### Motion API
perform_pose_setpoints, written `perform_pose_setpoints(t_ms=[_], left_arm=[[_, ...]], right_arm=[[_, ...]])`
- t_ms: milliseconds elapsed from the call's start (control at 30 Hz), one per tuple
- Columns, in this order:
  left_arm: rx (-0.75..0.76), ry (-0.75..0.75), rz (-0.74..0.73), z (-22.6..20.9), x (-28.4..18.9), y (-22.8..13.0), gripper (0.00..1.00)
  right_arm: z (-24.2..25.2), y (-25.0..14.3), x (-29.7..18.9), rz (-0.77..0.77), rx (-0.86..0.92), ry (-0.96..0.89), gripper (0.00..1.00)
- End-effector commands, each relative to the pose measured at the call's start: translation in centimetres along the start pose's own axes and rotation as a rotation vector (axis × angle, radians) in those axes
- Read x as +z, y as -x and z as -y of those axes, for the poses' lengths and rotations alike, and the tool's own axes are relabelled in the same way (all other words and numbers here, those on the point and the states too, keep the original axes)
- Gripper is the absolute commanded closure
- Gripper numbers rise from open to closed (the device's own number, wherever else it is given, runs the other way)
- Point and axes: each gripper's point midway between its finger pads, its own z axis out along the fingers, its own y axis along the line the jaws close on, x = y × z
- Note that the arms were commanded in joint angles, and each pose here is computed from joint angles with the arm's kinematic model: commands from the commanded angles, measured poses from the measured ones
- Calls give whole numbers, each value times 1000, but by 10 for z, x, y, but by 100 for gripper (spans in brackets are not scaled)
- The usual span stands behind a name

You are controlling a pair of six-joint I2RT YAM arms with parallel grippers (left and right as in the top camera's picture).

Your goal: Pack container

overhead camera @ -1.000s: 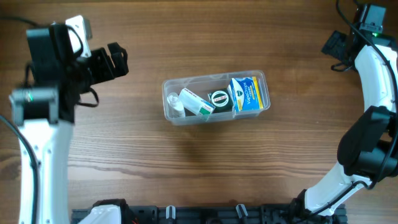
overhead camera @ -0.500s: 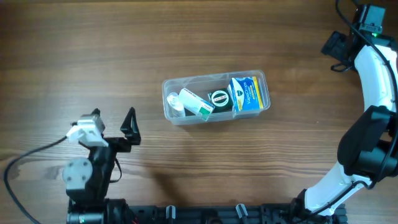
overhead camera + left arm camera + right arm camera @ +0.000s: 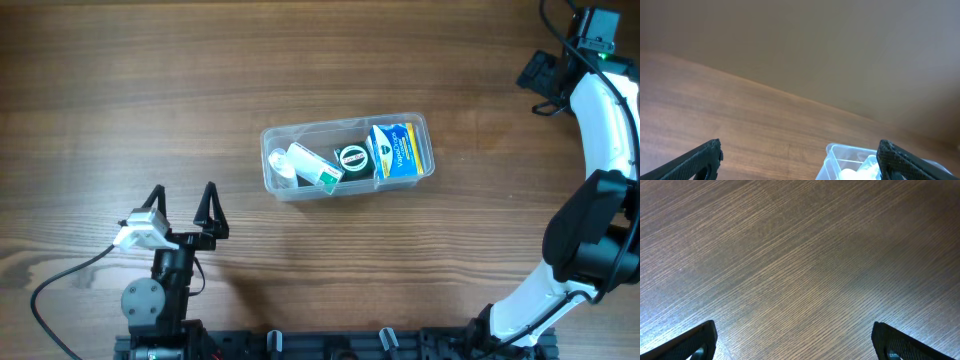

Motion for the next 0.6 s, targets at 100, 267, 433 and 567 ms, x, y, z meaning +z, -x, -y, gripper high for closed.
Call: perform_pose_setpoints(t_ms=[100, 267, 433, 567], left_arm=[[-54, 72, -89, -16, -2, -25, 0], [160, 50, -99, -14, -2, -26, 0], [174, 46, -99, -13, -2, -26, 0], [174, 46, -98, -13, -2, -26, 0]], right_arm=[[1, -3, 5, -11, -3, -3, 0], [1, -3, 5, -11, -3, -3, 0], [1, -3, 5, -11, -3, -3, 0], [1, -3, 5, -11, -2, -3, 0]])
